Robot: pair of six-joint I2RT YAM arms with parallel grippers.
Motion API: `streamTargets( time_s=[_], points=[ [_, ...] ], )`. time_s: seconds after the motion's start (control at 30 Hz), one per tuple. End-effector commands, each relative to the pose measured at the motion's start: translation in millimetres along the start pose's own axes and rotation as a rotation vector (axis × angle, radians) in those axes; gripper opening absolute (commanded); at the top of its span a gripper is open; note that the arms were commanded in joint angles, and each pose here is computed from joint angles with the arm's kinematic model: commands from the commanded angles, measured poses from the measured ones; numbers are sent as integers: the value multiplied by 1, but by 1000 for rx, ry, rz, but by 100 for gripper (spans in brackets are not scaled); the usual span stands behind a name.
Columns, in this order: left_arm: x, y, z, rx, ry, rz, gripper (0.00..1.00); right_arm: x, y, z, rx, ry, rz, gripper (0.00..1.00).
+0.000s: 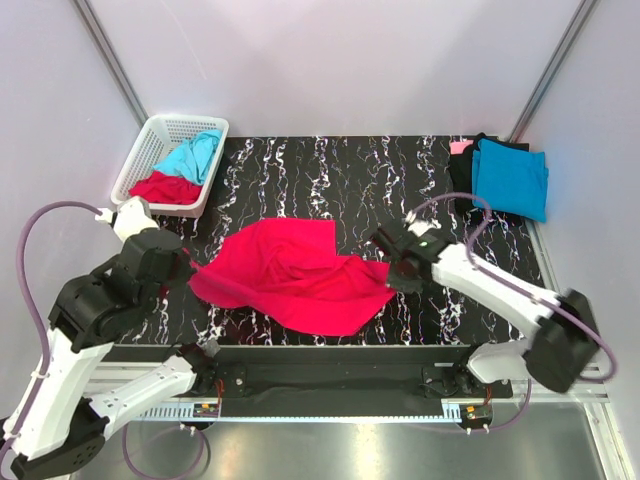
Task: Fold and stack the t-shirts
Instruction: Flatten the tshirt out
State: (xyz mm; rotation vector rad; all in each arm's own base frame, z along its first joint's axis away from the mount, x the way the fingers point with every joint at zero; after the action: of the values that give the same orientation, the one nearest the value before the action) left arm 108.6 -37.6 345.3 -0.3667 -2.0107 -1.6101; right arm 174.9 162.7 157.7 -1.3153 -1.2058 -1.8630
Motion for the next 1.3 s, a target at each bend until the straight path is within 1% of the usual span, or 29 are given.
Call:
streamTargets(
  time_s=[0.0,0.1,0.17,0.27,0.33,0.37,0.43,0.47,0.53,0.57,0.6,0.63,0.7,0.73,0.77,0.87,0.9,0.97,1.0,1.03,1.1,1.13,1.17,1.2,1.23,1.27],
  points=[
    [21,7,11,-32,-55,-11,0,67,28,-27,-55,4,-191,0],
    [37,20,10,-35,-150,-60,0,108,40,-45,-95,67,-269,0],
    [46,26,11,-63,-210,-96,0,129,45,-54,-84,103,-299,0],
    [54,35,14,-105,-239,-151,0,159,53,-71,-66,177,-361,0],
    [64,46,19,-107,-248,-209,0,179,57,-85,-46,239,-419,0],
    [67,49,22,-132,-253,-236,0,196,60,-94,-65,301,-461,0],
    [80,61,25,-124,-299,-309,0,219,67,-104,-48,375,-524,0],
    [84,65,26,-146,-311,-335,0,228,68,-110,-54,401,-546,0],
    [99,76,23,-143,-394,-389,0,245,71,-113,-25,463,-563,0],
    [104,79,21,-168,-423,-397,0,250,70,-112,-17,485,-557,0],
    [110,82,18,-179,-465,-400,0,254,65,-106,18,540,-511,0],
    [119,85,12,-190,-548,-400,0,259,64,-104,36,580,-500,0],
    [129,86,10,-189,-610,-415,0,268,59,-101,49,690,-480,0],
    [135,87,10,-185,-650,-432,0,270,58,-102,53,706,-487,0],
    [141,87,14,-177,-663,-457,0,272,58,-106,41,706,-497,0],
    [146,88,22,-186,-634,-505,0,276,62,-114,31,688,-543,0],
    [144,89,23,-180,-609,-510,0,275,66,-114,26,670,-565,0],
    [127,94,17,-178,-513,-474,0,270,73,-107,40,611,-592,0],
    [117,95,14,-179,-470,-450,0,267,81,-106,21,556,-632,0],
    [104,98,11,-176,-386,-429,0,264,86,-102,26,516,-650,0],
    [65,99,-14,-216,-287,-339,0,255,100,-84,26,425,-695,0],
    [52,102,-19,-219,-223,-326,0,255,106,-78,35,397,-713,0],
    [40,103,-29,-229,-199,-309,0,247,114,-60,46,347,-713,0],
    [14,107,-51,-261,-160,-265,0,245,121,-52,46,313,-739,0],
    [5,111,-61,-271,-161,-255,0,250,129,-44,47,312,-766,0],
    [-6,116,-71,-279,-154,-235,0,243,137,-28,66,282,-764,0]
  ],
)
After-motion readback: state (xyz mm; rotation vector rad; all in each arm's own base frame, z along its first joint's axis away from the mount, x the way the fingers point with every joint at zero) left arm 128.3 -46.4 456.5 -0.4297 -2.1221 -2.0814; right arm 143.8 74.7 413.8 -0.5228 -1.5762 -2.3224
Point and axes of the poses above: each gripper's point midway between its finger pads, its own x axis back along the fingers, its own z axis along the line the jaws close on, y = z × x, the point moved 7 cm from there along x, back along the fingers, and after that the axes turned 10 degrees about -x, right-handed, at the moved point
